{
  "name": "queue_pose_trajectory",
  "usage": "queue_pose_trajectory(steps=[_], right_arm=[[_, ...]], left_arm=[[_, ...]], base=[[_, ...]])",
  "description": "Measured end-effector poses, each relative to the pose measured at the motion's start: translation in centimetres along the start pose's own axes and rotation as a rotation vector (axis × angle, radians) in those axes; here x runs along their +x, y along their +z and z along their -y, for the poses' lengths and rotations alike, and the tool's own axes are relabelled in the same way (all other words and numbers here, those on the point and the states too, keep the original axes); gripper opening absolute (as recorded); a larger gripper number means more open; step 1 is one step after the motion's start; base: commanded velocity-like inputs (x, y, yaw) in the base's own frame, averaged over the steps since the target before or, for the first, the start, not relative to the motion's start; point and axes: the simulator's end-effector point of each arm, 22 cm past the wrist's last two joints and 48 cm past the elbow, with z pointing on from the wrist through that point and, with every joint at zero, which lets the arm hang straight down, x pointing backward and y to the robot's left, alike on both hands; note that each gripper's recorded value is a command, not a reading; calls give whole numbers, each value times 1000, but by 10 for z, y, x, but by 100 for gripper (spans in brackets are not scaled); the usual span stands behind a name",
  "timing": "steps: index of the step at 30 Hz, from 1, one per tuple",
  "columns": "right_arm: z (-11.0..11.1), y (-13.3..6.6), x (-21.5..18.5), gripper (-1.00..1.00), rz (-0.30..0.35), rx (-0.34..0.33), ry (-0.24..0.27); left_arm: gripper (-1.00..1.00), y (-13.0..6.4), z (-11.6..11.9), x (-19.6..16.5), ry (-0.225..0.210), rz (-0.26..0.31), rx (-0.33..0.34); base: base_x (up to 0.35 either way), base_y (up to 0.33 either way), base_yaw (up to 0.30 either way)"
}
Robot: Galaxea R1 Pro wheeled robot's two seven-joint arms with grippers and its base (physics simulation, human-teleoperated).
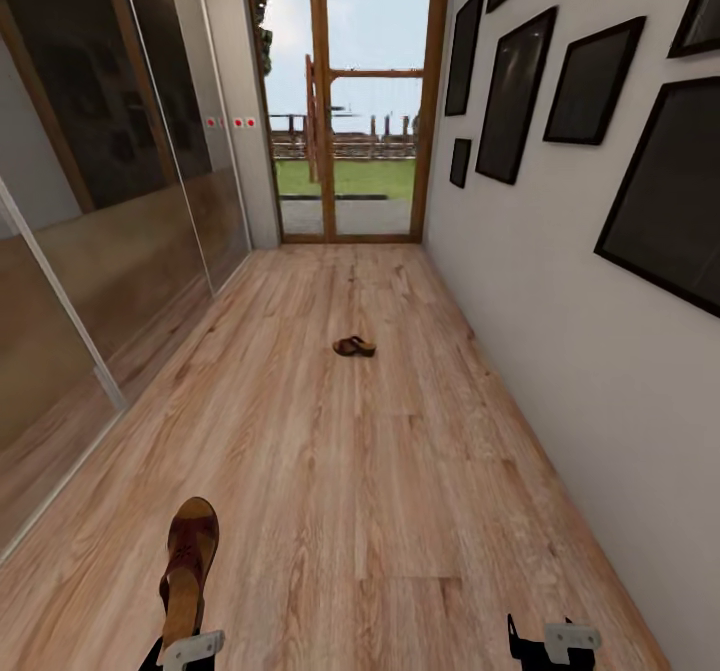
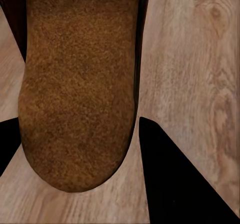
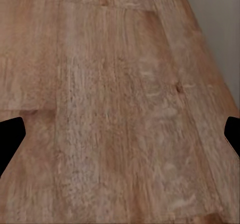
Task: Pick up the two gym shoes and the two sandals from the corridor floor and place them onto the hallstand (shoe rack) in the corridor, making sure they are on the rack and not on the floor. Arrange them so the two gym shoes are next to each other and the two sandals are next to each other.
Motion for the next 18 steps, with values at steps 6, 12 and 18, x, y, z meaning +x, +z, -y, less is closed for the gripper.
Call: queue_pose_trajectory(steps=[6,12,18], right_arm=[[0,0,-1,100,2,0,0],[-1,0,-1,100,3,-1,0],[-1,0,-1,100,2,-2,1]], left_arm=[[-100,0,0,0,0,0,0],[-100,0,0,0,0,0,0],[-100,0,0,0,0,0,0]], base=[[340,-92,12],[340,-106,152],[340,-121,260]])
